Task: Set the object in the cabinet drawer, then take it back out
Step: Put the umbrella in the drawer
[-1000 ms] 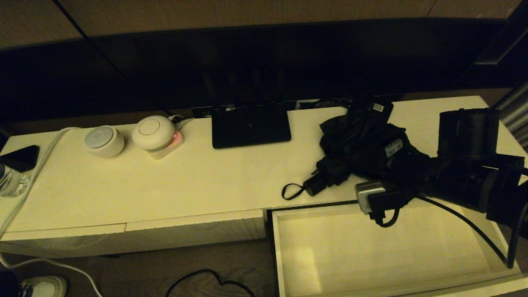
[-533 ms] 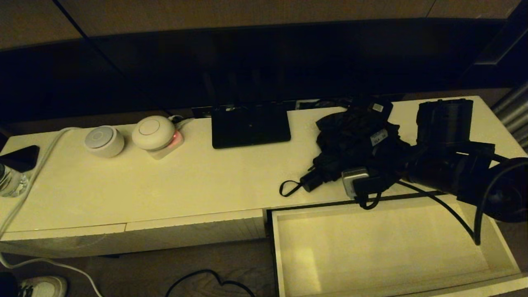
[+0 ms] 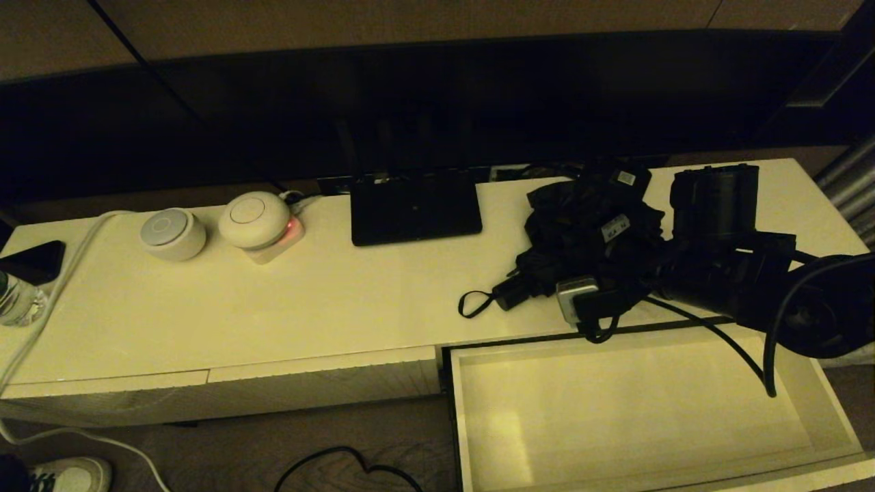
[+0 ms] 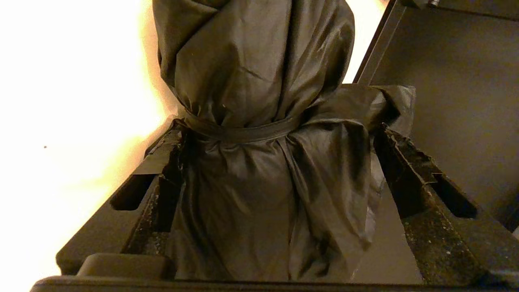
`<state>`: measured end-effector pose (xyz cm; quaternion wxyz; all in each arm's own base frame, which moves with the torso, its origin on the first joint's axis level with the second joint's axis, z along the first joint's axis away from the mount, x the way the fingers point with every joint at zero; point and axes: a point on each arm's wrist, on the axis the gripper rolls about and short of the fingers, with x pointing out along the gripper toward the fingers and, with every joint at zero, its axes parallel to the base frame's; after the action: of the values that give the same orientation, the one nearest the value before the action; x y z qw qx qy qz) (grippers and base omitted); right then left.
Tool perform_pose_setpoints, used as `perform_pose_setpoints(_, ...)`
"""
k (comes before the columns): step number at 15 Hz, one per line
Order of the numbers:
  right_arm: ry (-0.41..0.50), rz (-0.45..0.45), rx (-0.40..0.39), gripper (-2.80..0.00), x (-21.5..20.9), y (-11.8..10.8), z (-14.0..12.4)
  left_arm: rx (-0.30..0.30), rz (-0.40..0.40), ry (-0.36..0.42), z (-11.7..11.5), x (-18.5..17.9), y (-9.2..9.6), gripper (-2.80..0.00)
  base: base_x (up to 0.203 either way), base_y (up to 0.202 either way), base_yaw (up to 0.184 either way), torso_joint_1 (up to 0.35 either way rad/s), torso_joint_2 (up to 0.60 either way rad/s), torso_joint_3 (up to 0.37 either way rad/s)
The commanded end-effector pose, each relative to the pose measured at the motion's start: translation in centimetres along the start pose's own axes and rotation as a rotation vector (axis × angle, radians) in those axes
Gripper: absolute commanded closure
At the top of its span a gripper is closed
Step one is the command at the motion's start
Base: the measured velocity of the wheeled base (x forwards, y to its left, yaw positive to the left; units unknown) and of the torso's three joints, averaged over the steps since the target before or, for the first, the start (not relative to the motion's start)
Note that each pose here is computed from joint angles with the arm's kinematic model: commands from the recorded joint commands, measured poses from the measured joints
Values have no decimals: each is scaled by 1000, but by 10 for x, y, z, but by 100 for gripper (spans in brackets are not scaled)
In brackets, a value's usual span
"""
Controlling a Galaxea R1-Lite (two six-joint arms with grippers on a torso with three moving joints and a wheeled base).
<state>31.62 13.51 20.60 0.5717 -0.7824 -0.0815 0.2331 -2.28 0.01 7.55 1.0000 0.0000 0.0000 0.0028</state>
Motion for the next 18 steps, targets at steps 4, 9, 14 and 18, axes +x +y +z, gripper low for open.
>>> perform_pose_setpoints(4, -10, 54, -4, -280, -1, -13, -2, 0, 1, 3, -1, 0, 0, 0, 0, 0, 0, 0, 0, 0)
perform_pose_setpoints(9, 69, 219, 86, -280, 0, -18, -6, 0, 1, 3, -1, 0, 0, 0, 0, 0, 0, 0, 0, 0)
perform_pose_setpoints(14, 118, 221, 182, -280, 21, -34, -10, 0, 0, 3, -1, 0, 0, 0, 0, 0, 0, 0, 0, 0)
perform_pose_setpoints(18, 118, 230, 187, -280, 38, -30, -8, 0, 1, 3, -1, 0, 0, 0, 0, 0, 0, 0, 0, 0)
